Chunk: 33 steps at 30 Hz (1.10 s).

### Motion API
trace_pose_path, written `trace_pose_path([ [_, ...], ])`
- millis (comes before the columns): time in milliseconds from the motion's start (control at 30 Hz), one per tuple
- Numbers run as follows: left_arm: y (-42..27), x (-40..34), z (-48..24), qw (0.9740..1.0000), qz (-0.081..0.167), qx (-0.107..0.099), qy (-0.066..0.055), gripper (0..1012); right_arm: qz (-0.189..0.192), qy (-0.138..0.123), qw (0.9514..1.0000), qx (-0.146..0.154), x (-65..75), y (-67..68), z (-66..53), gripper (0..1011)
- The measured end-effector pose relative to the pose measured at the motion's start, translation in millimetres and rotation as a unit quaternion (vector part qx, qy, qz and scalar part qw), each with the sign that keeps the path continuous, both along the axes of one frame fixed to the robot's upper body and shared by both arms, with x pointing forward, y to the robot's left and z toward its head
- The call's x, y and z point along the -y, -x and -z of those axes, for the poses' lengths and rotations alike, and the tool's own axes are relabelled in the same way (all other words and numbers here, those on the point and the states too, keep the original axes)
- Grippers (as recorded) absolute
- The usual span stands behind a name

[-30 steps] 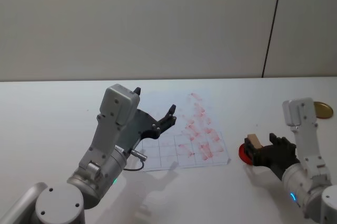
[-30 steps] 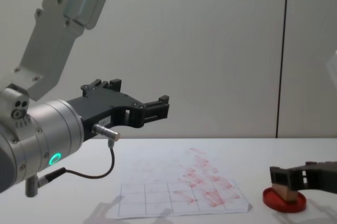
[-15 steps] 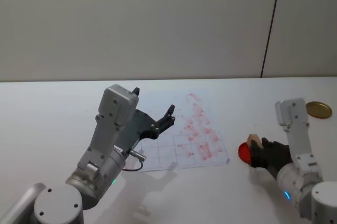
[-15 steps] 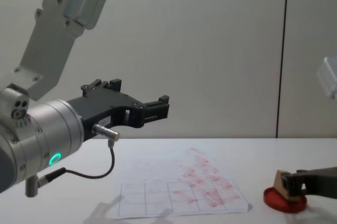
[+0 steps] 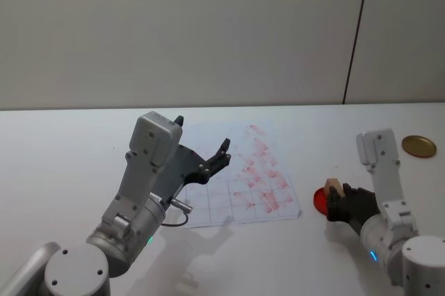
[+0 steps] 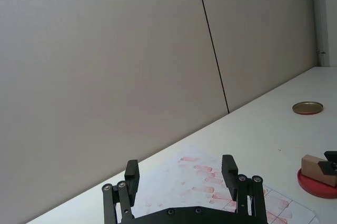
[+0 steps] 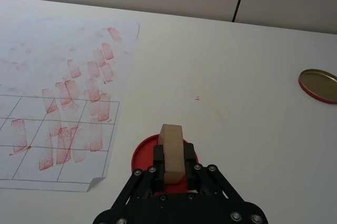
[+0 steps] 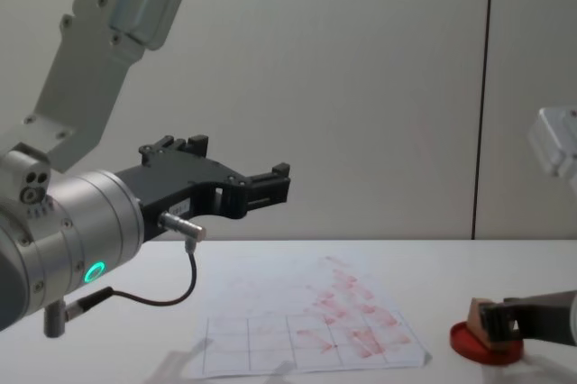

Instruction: Use the one hand to pick up the stamp and affix it onto the A4 paper.

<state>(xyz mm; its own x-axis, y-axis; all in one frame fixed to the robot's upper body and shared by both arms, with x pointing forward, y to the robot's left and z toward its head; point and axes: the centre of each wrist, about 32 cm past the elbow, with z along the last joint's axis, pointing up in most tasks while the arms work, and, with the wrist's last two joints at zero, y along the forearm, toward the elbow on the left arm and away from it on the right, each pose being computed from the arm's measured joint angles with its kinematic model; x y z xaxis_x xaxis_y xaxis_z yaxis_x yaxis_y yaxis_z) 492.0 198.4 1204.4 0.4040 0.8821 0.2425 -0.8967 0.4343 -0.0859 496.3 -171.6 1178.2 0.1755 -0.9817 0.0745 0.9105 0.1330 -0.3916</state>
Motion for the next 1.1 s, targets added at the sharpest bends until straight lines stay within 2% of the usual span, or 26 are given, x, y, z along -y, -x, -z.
trace_pose_path([
  [533, 0.0, 0.0, 0.0, 1.0, 0.0, 0.0, 0.0, 993, -0.006, -0.001, 1.0, 0.002, -1.7, -2.4, 0.4, 204],
  [767, 0.0, 0.0, 0.0, 1.0, 0.0, 0.0, 0.0, 993, -0.016, -0.004, 0.9993, 0.032, -4.0, -0.6, -12.0, 204],
  [1100, 0.0, 0.0, 0.0, 1.0, 0.0, 0.0, 0.0, 993, -0.039, -0.006, 0.9949, 0.093, -8.4, 1.7, -40.9, 205],
])
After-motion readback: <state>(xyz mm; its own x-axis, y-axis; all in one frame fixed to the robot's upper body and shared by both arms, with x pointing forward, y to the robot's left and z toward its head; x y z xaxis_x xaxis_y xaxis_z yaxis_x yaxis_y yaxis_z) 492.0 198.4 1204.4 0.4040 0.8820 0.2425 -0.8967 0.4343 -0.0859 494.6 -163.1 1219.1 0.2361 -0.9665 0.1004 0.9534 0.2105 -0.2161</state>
